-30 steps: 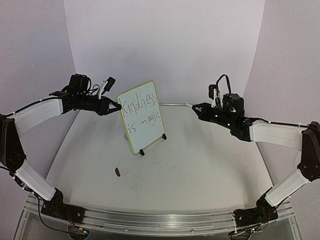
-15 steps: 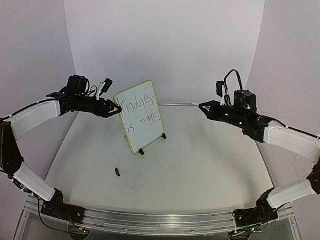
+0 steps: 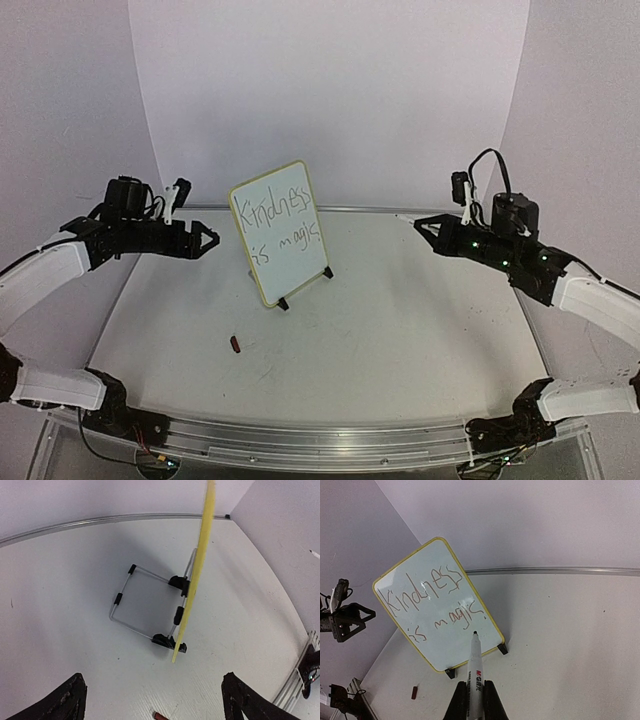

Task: Write a sentence on the whiteboard
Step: Adjust the pen cap at the center of the board.

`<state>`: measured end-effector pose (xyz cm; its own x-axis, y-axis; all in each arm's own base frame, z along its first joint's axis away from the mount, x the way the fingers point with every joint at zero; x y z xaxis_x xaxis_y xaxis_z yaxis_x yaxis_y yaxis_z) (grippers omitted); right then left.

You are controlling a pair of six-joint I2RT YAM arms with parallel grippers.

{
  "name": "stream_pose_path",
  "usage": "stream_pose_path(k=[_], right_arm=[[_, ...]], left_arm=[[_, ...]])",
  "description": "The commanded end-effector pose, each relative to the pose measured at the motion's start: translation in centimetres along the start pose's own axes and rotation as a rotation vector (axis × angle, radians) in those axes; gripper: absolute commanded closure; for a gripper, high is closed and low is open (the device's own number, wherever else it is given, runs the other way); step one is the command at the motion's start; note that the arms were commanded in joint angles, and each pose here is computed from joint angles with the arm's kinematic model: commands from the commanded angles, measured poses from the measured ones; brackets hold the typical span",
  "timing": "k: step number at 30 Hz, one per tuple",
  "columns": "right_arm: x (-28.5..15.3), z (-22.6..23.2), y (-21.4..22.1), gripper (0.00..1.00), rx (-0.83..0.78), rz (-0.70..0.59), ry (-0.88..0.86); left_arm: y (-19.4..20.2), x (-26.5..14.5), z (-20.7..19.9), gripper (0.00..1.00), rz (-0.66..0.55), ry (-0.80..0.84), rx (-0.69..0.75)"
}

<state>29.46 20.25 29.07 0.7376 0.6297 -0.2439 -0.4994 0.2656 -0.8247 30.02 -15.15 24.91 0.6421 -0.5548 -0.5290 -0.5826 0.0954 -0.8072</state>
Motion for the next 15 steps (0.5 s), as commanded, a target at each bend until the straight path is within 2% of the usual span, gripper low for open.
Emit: stream_pose_path(k=[1, 8, 11, 15], right_arm=[[-1.0, -0.1, 1.2, 1.00, 0.026, 0.024, -0.017], [-1.0, -1.5, 4.9, 1.00, 0.112, 0.113, 0.004], [-0.8, -2.2, 6.7, 1.00, 0.154, 0.151, 0.018], [-0.6, -2.4, 8.2, 1.00, 0.191, 0.181, 0.022]], left_arm=[[4.5, -1.4, 2.9, 0.07, 0.001, -0.205, -0.286], [11.8, -0.2, 2.6, 0.17, 0.100, -0.173, -0.624], [13.5, 0.8, 1.3, 0.19, 0.139, -0.145, -0.674], [16.2, 3.2, -1.3, 0.20, 0.263, -0.149, -0.676]])
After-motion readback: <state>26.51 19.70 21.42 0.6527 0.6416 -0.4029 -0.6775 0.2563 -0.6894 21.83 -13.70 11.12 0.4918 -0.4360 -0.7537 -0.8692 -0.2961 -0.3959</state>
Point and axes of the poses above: each gripper's point midway between its finger pads, its own x axis out along the fingers, its own z axis along the line the jaws close on, y = z × x, the point moved 3 cm from there along -x, back along the fingers, and after that the axes turned 4 degrees about x, right-handed, at the moved point
